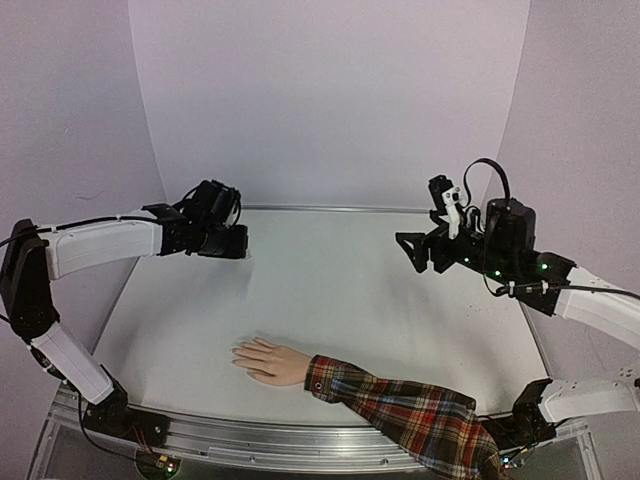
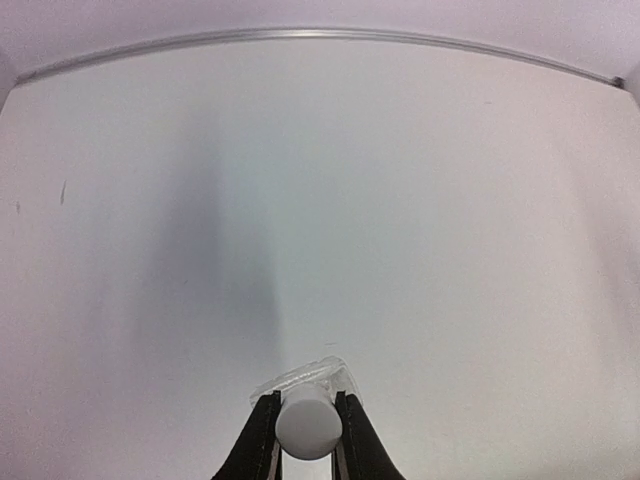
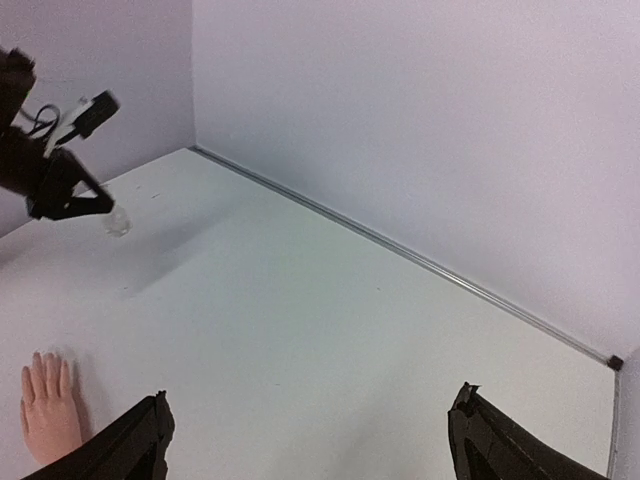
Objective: Paint the nails
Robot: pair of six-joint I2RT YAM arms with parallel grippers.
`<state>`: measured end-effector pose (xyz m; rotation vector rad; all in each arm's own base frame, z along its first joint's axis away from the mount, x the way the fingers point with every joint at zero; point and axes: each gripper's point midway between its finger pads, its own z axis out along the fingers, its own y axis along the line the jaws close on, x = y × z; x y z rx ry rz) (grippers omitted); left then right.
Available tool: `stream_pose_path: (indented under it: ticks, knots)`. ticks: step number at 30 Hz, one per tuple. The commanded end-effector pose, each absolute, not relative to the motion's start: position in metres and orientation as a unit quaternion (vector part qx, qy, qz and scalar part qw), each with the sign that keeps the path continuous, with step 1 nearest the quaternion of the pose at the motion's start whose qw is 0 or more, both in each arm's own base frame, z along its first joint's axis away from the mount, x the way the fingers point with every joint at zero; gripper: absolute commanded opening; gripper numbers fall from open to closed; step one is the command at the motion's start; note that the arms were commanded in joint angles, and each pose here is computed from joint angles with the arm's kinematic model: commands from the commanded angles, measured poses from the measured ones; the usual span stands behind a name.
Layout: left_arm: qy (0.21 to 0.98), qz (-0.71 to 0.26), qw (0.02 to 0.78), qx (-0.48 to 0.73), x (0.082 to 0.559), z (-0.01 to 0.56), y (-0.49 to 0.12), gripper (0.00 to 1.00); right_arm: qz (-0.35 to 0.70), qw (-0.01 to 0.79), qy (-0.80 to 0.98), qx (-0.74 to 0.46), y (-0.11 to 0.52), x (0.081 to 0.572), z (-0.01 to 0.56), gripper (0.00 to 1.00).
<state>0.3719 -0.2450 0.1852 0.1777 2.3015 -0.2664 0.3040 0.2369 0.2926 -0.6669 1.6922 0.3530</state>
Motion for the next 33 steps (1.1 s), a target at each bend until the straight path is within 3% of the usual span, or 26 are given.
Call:
stream_pose_path:
  ticks: [1, 16, 33]
  knots:
    - [0.890, -0.112, 0.442, -0.024, 0.389, 0.181, -0.202, 0.00, 0.124, 0.623, 0.752, -0.176, 0.181, 0.313, 0.290, 0.98]
    - [0.903, -0.060, 0.418, -0.083, 0.383, 0.100, -0.160, 0.00, 0.145, 0.642, 0.747, -0.097, 0.134, 0.276, 0.277, 0.98]
    - [0.918, -0.043, 0.384, -0.091, 0.379, 0.056, -0.158, 0.02, 0.115, 0.637, 0.761, -0.036, 0.106, 0.271, 0.281, 0.98]
